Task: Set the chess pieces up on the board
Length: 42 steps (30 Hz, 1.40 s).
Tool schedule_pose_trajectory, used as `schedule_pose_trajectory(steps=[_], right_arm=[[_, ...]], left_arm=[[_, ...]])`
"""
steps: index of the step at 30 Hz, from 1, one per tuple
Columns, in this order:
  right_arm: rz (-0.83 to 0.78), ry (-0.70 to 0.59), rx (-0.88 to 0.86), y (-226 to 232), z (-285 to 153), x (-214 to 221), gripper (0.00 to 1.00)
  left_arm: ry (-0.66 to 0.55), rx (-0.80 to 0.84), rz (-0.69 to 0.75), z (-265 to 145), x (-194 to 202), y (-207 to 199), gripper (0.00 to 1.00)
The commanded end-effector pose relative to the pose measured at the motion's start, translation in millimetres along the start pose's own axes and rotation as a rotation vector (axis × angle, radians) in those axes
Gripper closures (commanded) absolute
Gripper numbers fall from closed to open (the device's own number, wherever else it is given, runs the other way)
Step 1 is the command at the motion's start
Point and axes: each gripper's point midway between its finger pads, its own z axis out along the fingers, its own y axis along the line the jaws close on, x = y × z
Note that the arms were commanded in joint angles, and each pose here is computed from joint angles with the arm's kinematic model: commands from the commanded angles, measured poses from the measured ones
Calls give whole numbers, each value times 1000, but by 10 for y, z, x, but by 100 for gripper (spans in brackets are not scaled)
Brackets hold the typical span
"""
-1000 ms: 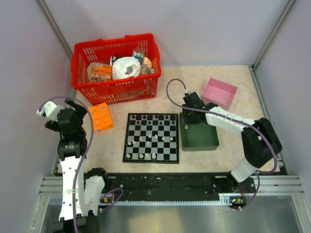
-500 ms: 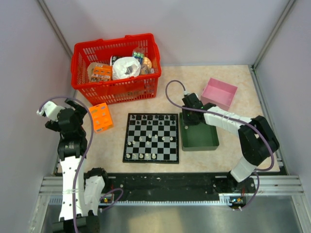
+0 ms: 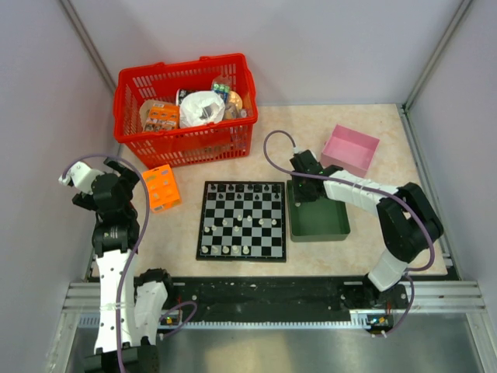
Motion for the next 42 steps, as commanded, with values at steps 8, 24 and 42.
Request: schedule_pose_trajectory(steps=[8, 24, 42], right_arm=[[4, -32, 14, -22, 39, -104, 81], [-14, -87, 3, -29, -262, -238, 92], [-175, -198, -146, 777, -1059, -247, 93]], left_arm=[[-37, 30, -23, 7, -119, -82, 1], [-25, 31, -21, 43, -89, -99, 1], [-24, 48, -36, 11, -72, -110, 1]])
